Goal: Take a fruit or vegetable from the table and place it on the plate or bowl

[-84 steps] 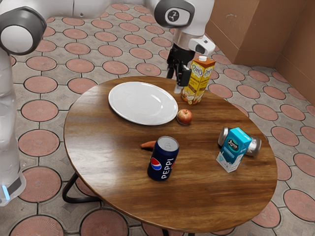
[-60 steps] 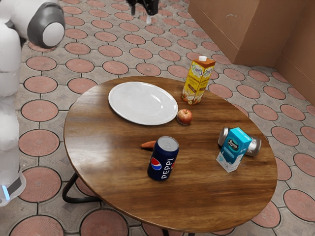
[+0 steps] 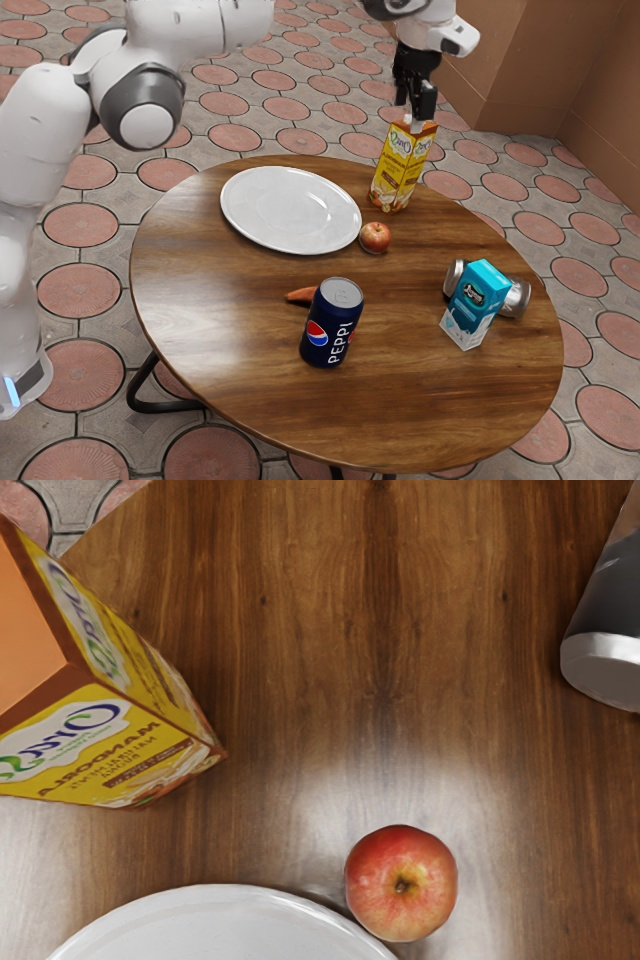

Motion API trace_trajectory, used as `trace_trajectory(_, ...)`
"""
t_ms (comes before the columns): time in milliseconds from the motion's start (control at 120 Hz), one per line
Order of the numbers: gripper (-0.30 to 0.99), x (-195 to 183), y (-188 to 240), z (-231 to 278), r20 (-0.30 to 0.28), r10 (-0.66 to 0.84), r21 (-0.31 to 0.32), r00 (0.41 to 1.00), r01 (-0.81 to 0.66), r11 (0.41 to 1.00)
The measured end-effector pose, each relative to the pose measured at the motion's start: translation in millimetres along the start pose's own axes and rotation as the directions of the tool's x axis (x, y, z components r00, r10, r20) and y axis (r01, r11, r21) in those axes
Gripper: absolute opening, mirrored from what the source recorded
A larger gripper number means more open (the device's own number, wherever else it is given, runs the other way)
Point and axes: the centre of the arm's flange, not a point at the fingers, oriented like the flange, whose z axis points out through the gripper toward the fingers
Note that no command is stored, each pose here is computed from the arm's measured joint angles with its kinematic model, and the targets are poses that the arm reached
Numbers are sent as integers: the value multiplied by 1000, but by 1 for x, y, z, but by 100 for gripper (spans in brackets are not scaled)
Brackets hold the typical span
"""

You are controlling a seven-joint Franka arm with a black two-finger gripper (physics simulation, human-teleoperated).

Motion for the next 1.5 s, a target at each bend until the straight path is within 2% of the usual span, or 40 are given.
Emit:
trace_trajectory(108, 67, 15, 63, 10, -26, 113, -40, 993, -114, 993)
trace_trajectory(192, 67, 31, 105, 77, 56, 177, -71, 983, -172, 982)
trace_trajectory(267, 67, 36, 92, 139, 126, 159, -75, 979, -150, 986)
trace_trajectory(417, 67, 36, 63, 195, 185, 124, -71, 975, -113, 991)
trace_trajectory(592, 67, 24, 37, 212, 283, 97, -42, 954, -89, 995)
trace_trajectory(683, 67, 24, 39, 229, 304, 103, -45, 947, -94, 995)
trace_trajectory(1142, 67, 18, 39, 270, 324, 105, -79, 940, -84, 993)
trace_trajectory(1317, 50, 17, 36, 268, 329, 102, -77, 939, -81, 994)
trace_trajectory(1500, 42, 11, 36, 240, 370, 108, -74, 923, -86, 993)
